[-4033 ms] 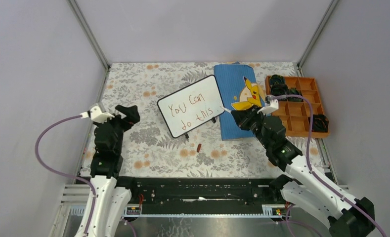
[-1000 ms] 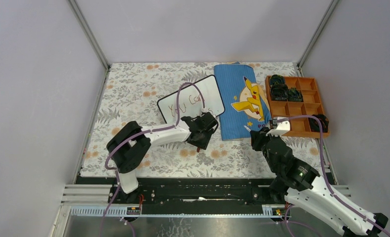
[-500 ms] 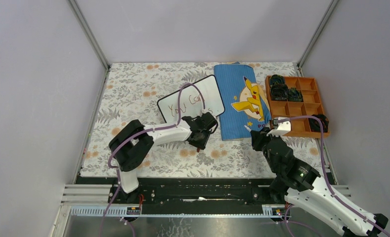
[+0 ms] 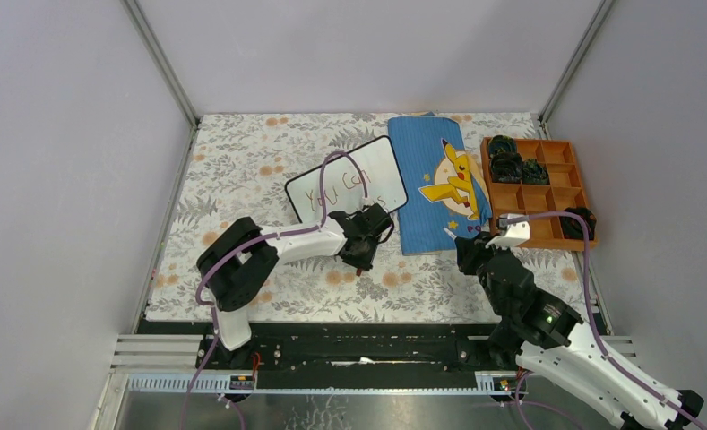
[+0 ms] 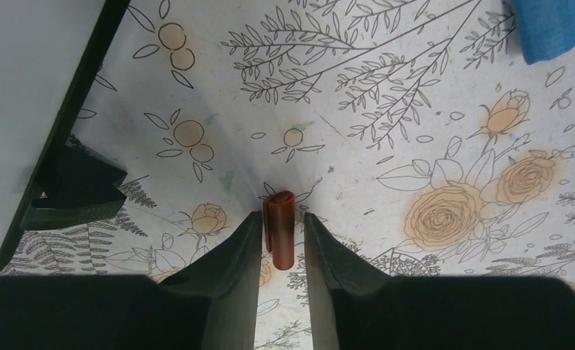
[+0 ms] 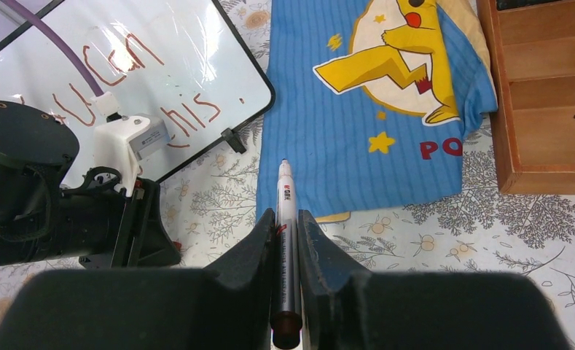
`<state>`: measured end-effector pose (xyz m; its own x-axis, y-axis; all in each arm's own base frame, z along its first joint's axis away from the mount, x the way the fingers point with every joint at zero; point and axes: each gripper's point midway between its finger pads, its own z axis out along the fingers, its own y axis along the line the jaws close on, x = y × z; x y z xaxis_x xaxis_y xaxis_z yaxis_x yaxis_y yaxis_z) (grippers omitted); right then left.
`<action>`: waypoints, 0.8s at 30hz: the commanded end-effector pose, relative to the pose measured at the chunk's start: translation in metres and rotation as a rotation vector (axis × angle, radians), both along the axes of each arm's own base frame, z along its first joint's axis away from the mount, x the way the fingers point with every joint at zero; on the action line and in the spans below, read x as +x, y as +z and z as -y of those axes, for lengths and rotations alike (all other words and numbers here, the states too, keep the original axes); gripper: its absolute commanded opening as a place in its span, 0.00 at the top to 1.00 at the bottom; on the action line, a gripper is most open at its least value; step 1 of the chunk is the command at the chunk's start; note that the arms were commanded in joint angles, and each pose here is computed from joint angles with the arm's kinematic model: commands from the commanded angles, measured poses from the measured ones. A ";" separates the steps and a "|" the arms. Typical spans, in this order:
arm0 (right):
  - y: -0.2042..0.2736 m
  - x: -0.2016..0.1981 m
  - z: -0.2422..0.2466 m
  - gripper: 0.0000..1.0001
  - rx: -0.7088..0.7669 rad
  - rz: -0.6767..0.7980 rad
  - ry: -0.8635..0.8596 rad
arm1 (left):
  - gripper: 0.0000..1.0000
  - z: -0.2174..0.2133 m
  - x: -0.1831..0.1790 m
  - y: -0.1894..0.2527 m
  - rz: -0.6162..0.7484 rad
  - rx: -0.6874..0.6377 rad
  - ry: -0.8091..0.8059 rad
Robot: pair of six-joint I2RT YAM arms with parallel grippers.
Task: Write a sentence on the whiteboard
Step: Close the whiteboard marker at the center of the board.
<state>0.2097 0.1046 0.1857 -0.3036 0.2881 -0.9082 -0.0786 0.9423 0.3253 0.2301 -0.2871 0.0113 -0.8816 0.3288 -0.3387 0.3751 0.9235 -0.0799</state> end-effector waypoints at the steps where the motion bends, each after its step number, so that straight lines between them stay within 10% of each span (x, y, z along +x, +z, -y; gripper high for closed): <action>1: 0.005 0.001 0.005 1.00 0.024 0.019 -0.037 | 0.62 -0.003 0.001 -0.010 0.000 -0.006 0.096; 9: 0.008 0.002 0.006 1.00 0.027 0.030 -0.039 | 0.54 -0.007 0.001 -0.009 -0.002 0.018 0.090; 24: 0.008 0.000 0.007 1.00 0.038 0.031 -0.040 | 0.77 -0.011 -0.003 -0.016 -0.014 0.059 0.045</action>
